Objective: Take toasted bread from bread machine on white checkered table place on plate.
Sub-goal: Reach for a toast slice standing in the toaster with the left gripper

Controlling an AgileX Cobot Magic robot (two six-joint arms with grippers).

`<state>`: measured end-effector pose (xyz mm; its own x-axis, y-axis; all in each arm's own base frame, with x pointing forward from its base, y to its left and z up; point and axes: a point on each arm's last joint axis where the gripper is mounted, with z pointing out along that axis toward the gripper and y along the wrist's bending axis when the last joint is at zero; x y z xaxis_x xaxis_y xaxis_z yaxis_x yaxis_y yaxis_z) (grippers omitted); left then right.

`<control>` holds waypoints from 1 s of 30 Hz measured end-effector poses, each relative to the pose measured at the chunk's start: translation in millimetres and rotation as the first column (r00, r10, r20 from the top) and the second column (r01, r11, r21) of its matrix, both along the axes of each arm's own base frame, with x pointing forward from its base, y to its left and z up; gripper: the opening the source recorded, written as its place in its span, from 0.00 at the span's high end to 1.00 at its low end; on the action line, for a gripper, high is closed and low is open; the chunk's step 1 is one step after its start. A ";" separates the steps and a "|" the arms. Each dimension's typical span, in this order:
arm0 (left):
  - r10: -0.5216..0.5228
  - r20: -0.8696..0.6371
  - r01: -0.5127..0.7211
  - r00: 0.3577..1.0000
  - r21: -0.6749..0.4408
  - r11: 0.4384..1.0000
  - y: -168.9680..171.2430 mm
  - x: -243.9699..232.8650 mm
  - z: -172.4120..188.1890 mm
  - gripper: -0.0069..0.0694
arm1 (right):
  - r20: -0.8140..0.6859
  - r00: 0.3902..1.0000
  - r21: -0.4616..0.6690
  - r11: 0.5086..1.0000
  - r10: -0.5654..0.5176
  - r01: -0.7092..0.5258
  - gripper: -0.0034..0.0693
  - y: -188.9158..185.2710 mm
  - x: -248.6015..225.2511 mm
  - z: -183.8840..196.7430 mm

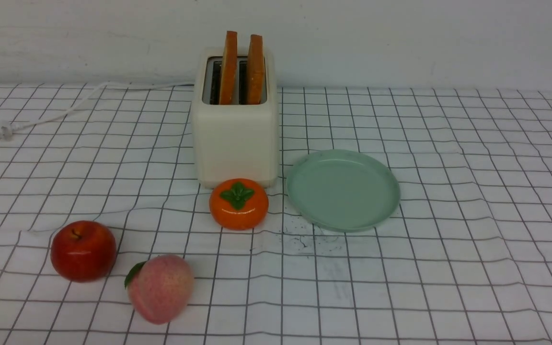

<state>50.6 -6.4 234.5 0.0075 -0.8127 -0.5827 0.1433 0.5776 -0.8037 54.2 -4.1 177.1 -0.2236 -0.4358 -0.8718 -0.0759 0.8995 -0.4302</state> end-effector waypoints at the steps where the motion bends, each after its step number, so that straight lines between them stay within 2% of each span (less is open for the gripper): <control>1: -0.002 0.012 0.002 1.000 0.015 1.000 -0.4 -1.1 4.5 0.69 | 0.006 1.000 0.003 1.000 0.001 -0.001 0.62 0.1 0.1 0.6; 4: -0.030 0.086 0.018 0.996 0.135 0.991 -3.9 -10.5 35.8 0.86 | 0.110 0.994 0.197 0.980 -0.006 -0.015 0.62 3.7 1.8 9.7; 6: -0.036 0.102 0.016 0.994 0.188 0.982 -5.0 -11.8 49.4 0.93 | 0.156 0.987 0.355 0.934 -0.027 -0.030 0.62 5.4 2.3 14.6; 8: -0.052 0.083 0.032 0.995 0.225 0.974 -6.8 -9.4 57.0 0.93 | 0.182 0.982 0.478 0.877 -0.050 -0.043 0.62 6.0 2.4 17.8; 9: -0.052 0.086 0.031 0.995 0.229 0.973 -6.8 -9.7 57.9 0.93 | 0.181 0.982 0.486 0.873 -0.052 -0.043 0.62 6.0 2.4 17.8; 10: -0.071 0.051 0.056 0.996 0.247 0.967 -8.7 -5.7 60.7 0.93 | 0.198 0.978 0.559 0.828 -0.069 -0.055 0.62 6.3 2.5 20.2; 12: -0.094 -0.007 0.092 0.996 0.261 0.961 -11.1 1.6 62.0 0.93 | 0.219 0.972 0.638 0.767 -0.088 -0.074 0.62 6.4 2.5 23.2; 15: -0.111 -0.063 0.124 0.992 0.273 0.954 -12.9 10.1 63.5 0.93 | 0.232 0.967 0.697 0.712 -0.104 -0.090 0.62 6.4 2.4 25.5; 16: -0.118 -0.099 0.143 0.988 0.294 0.945 -13.9 16.6 65.2 0.93 | 0.239 0.964 0.737 0.669 -0.115 -0.103 0.62 6.4 2.3 27.0; 18: -0.138 -0.152 0.181 0.979 0.325 0.928 -16.2 25.8 68.5 0.93 | 0.252 0.959 0.779 0.615 -0.127 -0.123 0.62 6.4 2.1 29.3; 20: -0.146 -0.174 0.199 0.974 0.343 0.918 -17.2 30.4 70.4 0.93 | 0.261 0.956 0.802 0.581 -0.134 -0.138 0.62 6.4 2.0 30.8; 21: -0.158 -0.211 0.227 0.965 0.363 0.904 -18.7 38.8 74.0 0.93 | 0.256 0.956 0.832 0.535 -0.142 -0.144 0.65 6.4 1.8 32.3; 22: -0.159 -0.211 0.230 0.965 0.372 0.899 -18.8 39.7 75.9 0.93 | 0.250 0.957 0.837 0.529 -0.143 -0.140 0.65 6.4 1.7 32.4; 23: -0.169 -0.239 0.254 0.956 0.392 0.884 -20.1 48.4 80.7 0.93 | 0.214 0.965 0.862 0.494 -0.150 -0.114 0.70 6.4 1.8 37.9; 24: -0.175 -0.257 0.271 0.951 0.409 0.871 -20.9 55.1 85.1 0.93 | 0.182 0.971 0.869 0.488 -0.152 -0.086 0.74 6.2 2.6 45.2; 26: -0.182 -0.287 0.298 0.941 0.441 0.847 -22.1 68.6 91.7 0.93 | 0.130 0.981 0.861 0.507 -0.147 -0.038 0.82 6.3 5.8 64.8; 28: -0.190 -0.314 0.327 0.930 0.477 0.815 -23.5 88.2 102.2 0.93 | 0.016 0.993 0.822 0.567 -0.116 0.053 0.90 7.6 12.9 89.2; 29: -0.191 -0.309 0.327 0.932 0.484 0.812 -23.6 88.1 104.0 0.93 | 0.017 0.994 0.816 0.576 -0.105 0.047 0.91 8.2 13.0 95.6; 30: -0.203 -0.325 0.349 0.924 0.497 0.795 -25.0 99.7 108.8 0.93 | -0.087 0.993 0.775 0.621 -0.074 0.114 0.94 10.5 19.4 105.8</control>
